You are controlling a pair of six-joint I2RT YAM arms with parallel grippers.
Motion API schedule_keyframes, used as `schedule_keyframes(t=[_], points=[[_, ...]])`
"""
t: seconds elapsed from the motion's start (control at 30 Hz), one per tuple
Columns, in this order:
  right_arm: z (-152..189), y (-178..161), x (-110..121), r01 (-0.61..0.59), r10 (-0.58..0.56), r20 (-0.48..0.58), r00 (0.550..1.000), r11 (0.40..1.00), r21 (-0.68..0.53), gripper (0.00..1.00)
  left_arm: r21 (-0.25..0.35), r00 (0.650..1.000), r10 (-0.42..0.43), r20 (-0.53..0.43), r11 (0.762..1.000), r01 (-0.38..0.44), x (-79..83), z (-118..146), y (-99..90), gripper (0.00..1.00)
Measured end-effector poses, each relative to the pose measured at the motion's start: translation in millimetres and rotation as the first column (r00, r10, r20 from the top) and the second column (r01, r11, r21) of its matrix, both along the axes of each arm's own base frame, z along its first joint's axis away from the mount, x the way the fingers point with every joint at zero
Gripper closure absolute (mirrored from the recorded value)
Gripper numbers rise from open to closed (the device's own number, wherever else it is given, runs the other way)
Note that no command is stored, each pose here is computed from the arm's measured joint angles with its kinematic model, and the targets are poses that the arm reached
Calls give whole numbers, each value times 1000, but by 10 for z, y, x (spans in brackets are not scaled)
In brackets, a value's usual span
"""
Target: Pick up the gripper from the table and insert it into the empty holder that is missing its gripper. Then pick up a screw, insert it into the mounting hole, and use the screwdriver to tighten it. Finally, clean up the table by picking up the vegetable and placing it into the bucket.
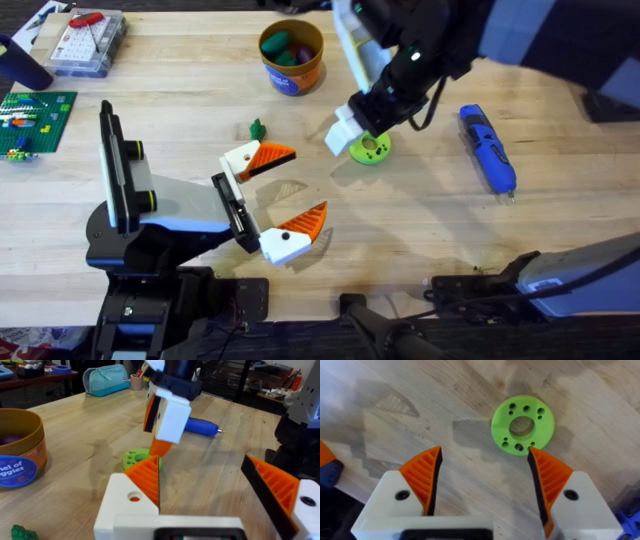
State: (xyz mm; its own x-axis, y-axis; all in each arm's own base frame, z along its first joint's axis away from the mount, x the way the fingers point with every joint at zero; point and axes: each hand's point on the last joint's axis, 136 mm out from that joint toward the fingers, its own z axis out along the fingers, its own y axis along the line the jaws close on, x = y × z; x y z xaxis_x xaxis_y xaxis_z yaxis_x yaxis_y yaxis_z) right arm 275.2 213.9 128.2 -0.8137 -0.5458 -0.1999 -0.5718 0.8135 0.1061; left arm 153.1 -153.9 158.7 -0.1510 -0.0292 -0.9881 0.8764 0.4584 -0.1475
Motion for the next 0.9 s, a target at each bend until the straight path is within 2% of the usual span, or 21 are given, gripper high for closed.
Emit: schedule_keyframes(t=[0.37, 0.57, 0.73, 0.9], points=[[-22, 71, -71, -12, 13, -32, 999, 1000, 20, 54, 0, 1000, 0, -2, 1000, 0, -2, 15, 0, 8], [-6, -75, -68, 39, -38, -64, 997, 999, 14, 54, 0, 1000, 0, -2, 1000, 0, -2, 15, 0, 8], [285, -263, -19, 100, -101, 6, 995, 994, 48, 54, 0, 1000, 0, -2, 1000, 0, -2, 15, 0, 8], [708, -667, -198, 172, -171, 124, 977, 985, 0, 54, 0, 1000, 0, -2, 1000, 0, -2, 15, 0, 8]])
